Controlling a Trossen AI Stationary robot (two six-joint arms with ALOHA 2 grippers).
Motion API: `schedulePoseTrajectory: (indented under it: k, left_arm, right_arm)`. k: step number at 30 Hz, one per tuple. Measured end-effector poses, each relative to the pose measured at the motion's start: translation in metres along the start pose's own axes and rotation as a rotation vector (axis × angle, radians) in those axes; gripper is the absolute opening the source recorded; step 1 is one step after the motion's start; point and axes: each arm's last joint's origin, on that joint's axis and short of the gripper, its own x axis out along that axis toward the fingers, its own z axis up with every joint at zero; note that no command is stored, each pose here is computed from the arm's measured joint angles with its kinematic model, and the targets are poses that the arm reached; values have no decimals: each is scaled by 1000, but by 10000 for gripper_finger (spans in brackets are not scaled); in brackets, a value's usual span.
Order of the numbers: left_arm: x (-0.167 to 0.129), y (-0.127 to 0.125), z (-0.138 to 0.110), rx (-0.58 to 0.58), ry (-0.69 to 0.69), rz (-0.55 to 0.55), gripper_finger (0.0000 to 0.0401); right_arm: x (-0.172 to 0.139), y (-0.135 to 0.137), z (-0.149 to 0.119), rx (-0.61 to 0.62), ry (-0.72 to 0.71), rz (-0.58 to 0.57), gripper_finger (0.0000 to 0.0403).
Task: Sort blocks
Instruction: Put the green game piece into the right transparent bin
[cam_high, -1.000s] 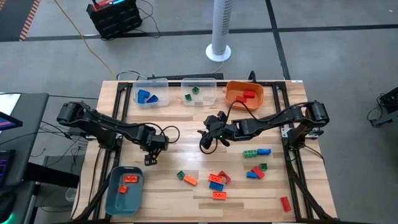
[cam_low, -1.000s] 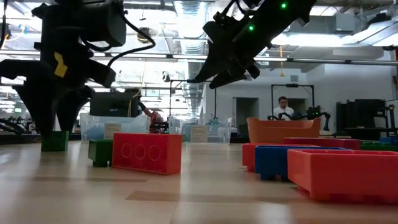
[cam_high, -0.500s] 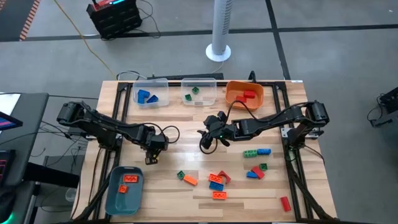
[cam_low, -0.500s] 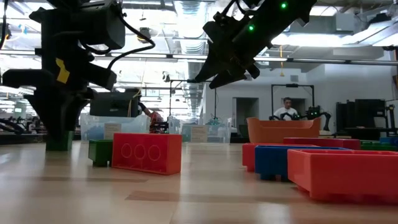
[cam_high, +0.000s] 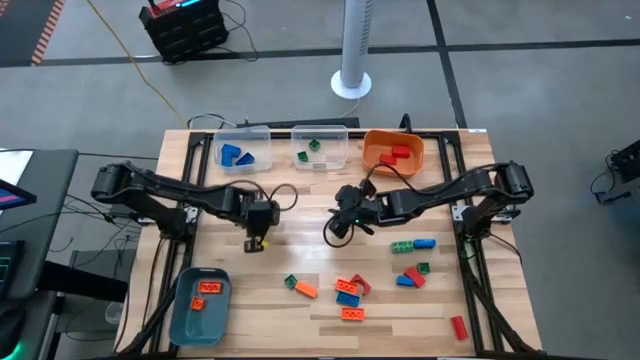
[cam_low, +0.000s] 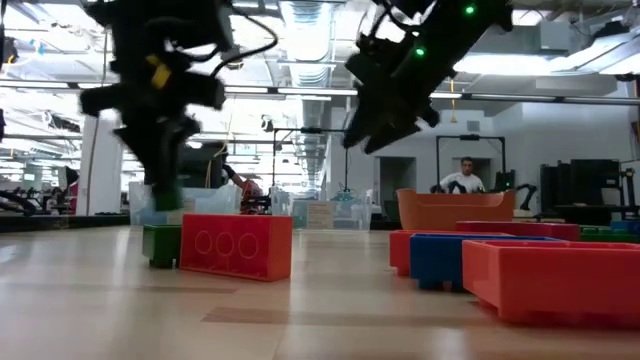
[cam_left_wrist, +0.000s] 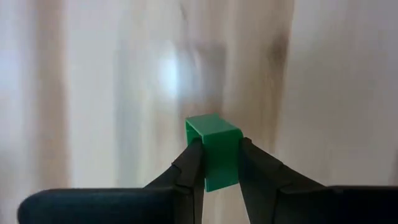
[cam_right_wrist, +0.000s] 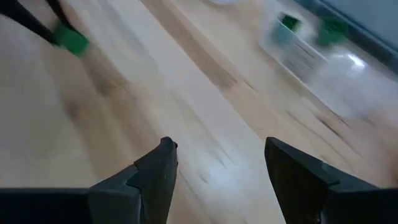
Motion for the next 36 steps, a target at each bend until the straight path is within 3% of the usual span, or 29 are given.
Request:
schedulePoseTrajectory:
  k: [11,19,26,33,36]
  left_arm:
    - [-27,60,49,1,-327,110,70]
    - [-34,117,64,-50,-564,262,70]
    - [-12,163,71,-114,-672,312,69]
    - [34,187,79,-43,-681,385,72]
    - [51,194,78,-57,-625,425,81]
  right_arm:
    - [-29,-15,-17,33,77,-250,255]
    - [-30,-14,-19,39,69,-263,255]
    - [-29,-11,-16,63,42,-244,255]
    - [-27,-9,-10,92,-1,-218,255]
    - [-28,-8,-12,84,3,-216,255]
